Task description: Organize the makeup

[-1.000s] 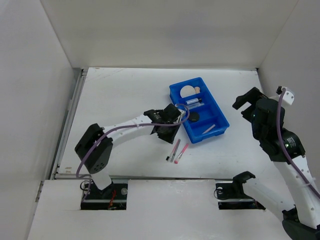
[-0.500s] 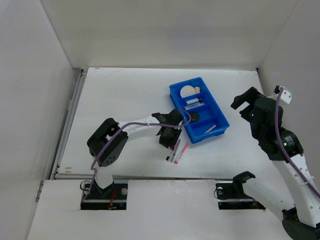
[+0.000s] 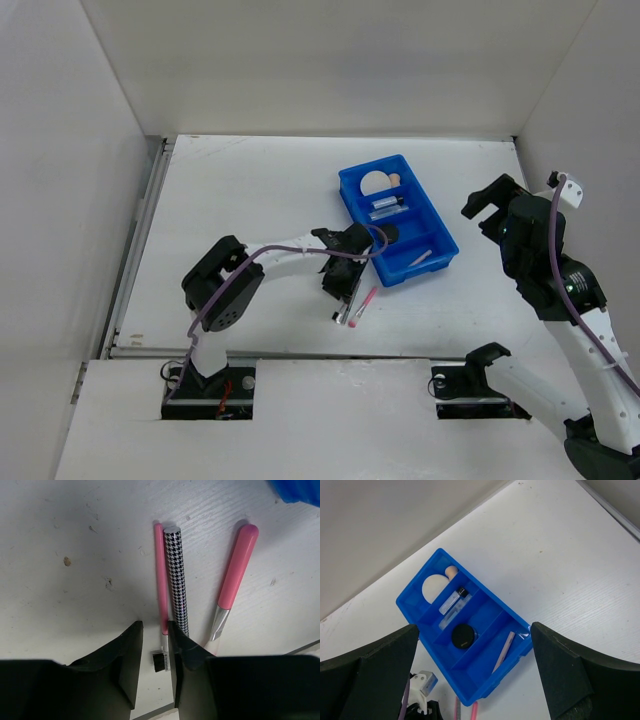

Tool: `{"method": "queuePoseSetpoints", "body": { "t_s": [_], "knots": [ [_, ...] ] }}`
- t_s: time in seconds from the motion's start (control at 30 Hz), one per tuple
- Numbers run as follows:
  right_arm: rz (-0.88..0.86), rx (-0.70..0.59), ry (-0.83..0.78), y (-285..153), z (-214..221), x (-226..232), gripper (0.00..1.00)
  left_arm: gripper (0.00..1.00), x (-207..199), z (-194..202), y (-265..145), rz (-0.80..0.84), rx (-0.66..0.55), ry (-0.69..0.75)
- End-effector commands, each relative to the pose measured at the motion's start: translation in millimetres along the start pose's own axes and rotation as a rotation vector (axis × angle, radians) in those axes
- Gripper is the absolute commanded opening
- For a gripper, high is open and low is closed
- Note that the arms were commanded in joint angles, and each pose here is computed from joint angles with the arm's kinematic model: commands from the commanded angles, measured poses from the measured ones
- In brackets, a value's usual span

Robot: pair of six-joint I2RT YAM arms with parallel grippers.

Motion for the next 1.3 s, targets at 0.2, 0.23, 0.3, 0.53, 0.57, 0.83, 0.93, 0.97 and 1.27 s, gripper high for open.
{"method": "queuePoseSetpoints", "body": {
  "t_s": [0.2, 0.23, 0.3, 0.53, 0.57, 0.83, 0.93, 0.97, 1.27],
  "knots": [
    [-0.022, -0.039, 0.037, -0.6, -7.8, 4.3, 1.00, 0.23, -0.1, -3.4, -1.3, -0.106, -0.007, 0.005],
    [-0.022, -0.039, 0.037, -0.6, -7.8, 4.3, 1.00, 0.23, 1.2, -4.2, -1.1, -0.121, -0.015, -0.004],
    [-0.022, -0.039, 0.037, -0.6, -7.8, 4.3, 1.00, 0.23, 6.5, -1.8, 0.1, -0.163, -0.016, -0.015],
    [-0.022, -0.039, 0.037, -0.6, -7.8, 4.3, 1.00, 0.19, 7.4, -5.3, -8.1, -0.218, -0.046, -0.025],
    [-0.022, -0.039, 0.037, -0.6, -7.8, 4.3, 1.00, 0.19, 8.3, -3.4, -8.7, -0.224, -0.035, -0.024],
    [-0.024, -0.027, 0.032, 1.4, -5.7, 5.7, 1.00, 0.27, 10.0, -1.9, -3.9, -0.285, 0.009, -0.095],
    [-0.029, -0.033, 0.037, 0.0, -8.5, 6.9, 1.00, 0.28, 6.5, 0.0, -0.6, -0.267, 0.025, -0.137],
    [-0.029, -0.033, 0.037, 0.0, -8.5, 6.9, 1.00, 0.28, 4.5, 0.4, -0.4, -0.257, 0.028, -0.159],
    [-0.029, -0.033, 0.028, 0.0, -8.5, 6.5, 1.00, 0.14, 13.2, 6.8, 16.0, -0.108, 0.063, -0.218]
  ]
}}
Point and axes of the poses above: each gripper's point midway between its finger pads, its own y axis out along the fingers, its own x axis along the line the jaws close on, z = x × y, the point moved 7 cm from there along -y, back along the fingers, and after that the axes turned 1 degree about y, right-handed, at the moved point
